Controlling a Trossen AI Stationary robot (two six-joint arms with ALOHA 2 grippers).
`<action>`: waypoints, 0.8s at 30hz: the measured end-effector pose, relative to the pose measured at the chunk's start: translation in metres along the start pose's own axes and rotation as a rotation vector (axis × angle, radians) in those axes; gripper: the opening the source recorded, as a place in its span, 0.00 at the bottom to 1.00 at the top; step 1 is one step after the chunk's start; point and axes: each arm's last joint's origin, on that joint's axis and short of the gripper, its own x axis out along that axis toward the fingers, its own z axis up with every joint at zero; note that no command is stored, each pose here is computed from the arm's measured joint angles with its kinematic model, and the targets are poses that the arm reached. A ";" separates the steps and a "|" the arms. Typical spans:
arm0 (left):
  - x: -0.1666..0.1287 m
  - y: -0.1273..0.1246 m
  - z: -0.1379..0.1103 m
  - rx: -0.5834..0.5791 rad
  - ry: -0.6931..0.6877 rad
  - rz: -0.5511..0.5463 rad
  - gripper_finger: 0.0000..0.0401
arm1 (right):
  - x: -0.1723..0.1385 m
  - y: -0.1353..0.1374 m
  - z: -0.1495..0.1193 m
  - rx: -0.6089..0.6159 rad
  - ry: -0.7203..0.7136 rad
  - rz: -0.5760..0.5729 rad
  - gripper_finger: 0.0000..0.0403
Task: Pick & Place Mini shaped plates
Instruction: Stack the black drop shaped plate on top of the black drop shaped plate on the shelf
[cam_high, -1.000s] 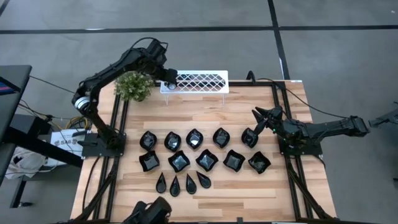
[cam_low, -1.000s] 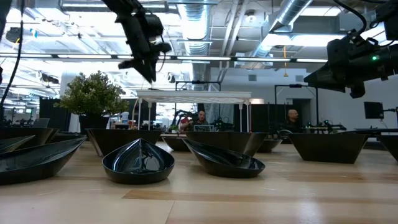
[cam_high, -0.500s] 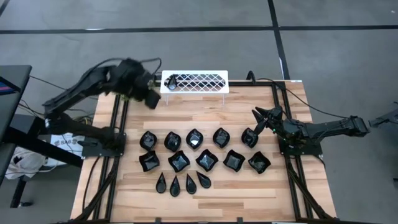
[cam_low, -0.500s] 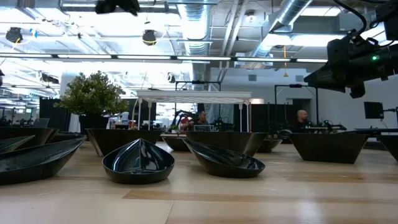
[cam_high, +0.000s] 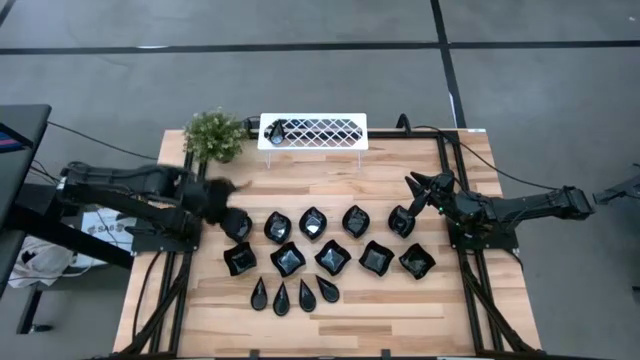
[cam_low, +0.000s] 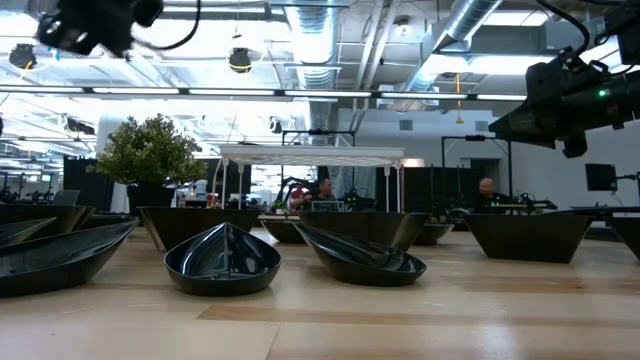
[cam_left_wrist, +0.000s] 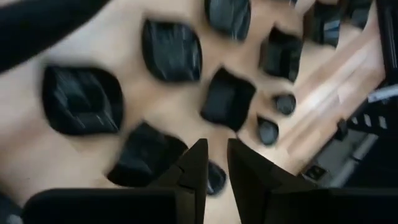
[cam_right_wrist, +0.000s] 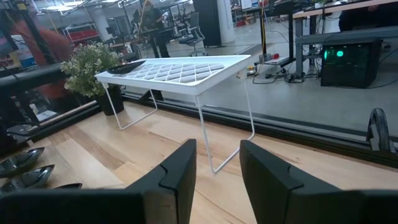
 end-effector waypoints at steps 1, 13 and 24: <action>0.008 0.000 -0.006 -0.019 0.022 -0.014 0.15 | 0.000 0.000 0.000 0.000 0.000 0.000 0.30; 0.057 -0.024 -0.058 -0.137 0.158 -0.163 0.15 | 0.000 0.000 0.000 0.000 0.000 0.000 0.30; 0.085 -0.044 -0.110 -0.353 0.277 -0.110 0.15 | 0.000 0.000 0.000 0.000 0.000 0.000 0.30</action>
